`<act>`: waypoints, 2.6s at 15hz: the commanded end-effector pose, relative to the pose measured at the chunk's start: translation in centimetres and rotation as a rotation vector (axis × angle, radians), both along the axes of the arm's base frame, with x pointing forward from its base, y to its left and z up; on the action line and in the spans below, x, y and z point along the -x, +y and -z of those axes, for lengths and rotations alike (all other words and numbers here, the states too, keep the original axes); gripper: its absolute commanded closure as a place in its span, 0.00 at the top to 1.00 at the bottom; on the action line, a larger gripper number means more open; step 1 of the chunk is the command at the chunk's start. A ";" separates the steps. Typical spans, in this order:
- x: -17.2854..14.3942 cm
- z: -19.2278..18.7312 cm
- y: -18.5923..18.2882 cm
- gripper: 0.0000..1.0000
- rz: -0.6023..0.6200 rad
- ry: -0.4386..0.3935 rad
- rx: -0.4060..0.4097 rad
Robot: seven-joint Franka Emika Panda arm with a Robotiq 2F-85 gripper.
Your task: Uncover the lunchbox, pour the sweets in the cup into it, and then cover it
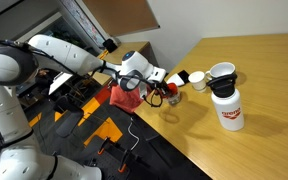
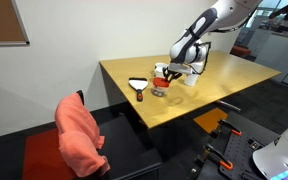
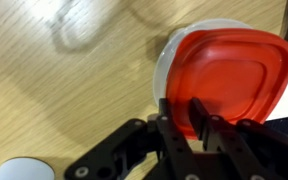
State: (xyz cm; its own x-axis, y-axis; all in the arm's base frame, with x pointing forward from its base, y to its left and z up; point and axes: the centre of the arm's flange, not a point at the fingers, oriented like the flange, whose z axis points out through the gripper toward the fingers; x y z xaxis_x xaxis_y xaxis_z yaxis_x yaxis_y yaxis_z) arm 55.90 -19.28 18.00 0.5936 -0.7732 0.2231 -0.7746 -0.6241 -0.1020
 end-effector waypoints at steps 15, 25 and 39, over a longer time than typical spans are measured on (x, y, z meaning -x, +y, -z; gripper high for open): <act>-1.1 1.6 -0.7 0.06 0.029 -0.023 -0.009; -1.3 1.5 -0.4 0.51 0.022 -0.026 0.004; 4.3 -6.3 1.4 1.00 -0.196 -0.048 0.042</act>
